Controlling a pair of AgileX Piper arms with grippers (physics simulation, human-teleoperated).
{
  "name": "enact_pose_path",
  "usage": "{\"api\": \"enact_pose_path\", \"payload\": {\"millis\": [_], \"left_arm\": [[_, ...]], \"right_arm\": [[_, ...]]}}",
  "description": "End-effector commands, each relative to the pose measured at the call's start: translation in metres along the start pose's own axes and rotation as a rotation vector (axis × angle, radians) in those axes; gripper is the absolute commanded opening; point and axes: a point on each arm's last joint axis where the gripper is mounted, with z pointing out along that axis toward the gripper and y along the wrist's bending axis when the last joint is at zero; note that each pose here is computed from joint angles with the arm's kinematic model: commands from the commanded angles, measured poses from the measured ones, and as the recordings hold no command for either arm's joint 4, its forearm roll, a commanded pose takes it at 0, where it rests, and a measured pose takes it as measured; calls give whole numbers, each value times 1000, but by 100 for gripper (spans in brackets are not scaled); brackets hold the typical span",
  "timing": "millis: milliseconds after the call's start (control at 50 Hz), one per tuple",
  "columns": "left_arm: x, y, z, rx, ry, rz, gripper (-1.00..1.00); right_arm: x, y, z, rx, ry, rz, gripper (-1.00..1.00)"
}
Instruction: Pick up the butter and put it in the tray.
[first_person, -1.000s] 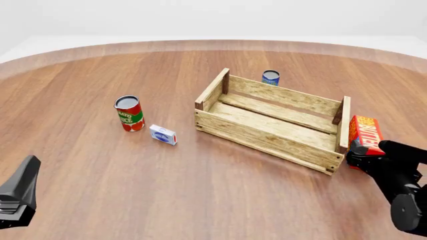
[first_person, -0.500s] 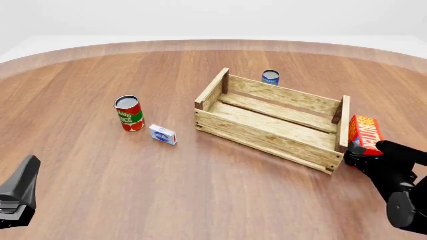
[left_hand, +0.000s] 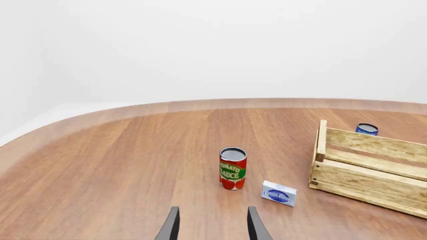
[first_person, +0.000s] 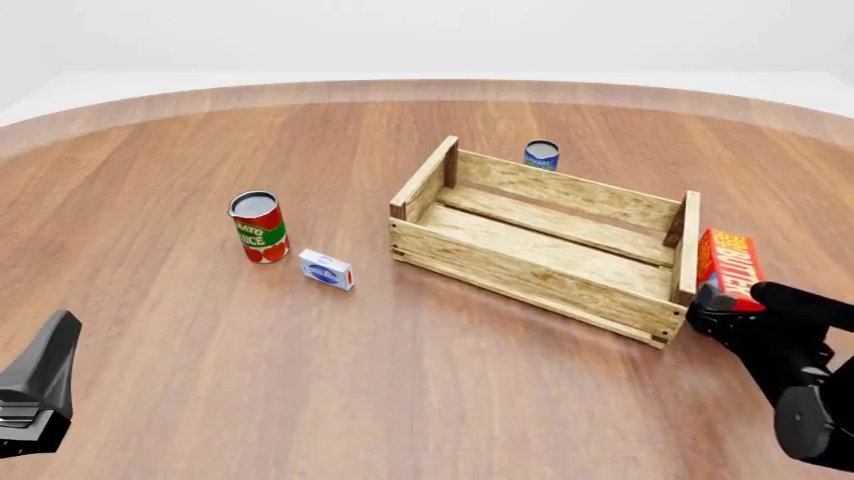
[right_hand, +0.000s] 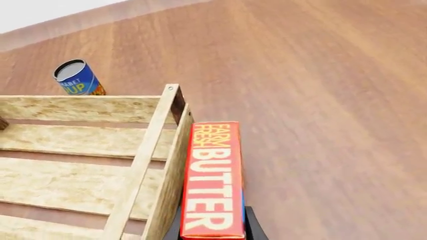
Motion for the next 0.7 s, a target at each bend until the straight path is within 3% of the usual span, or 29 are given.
{"api": "enact_pose_path", "payload": {"millis": [20,700], "left_arm": [[0,0,0,0,0,0,100],[0,0,0,0,0,0,100]], "right_arm": [[-5,4,-9,-22,-17,-3,-100],[-15,3,-41,-18,-60,-31,-100]]}}
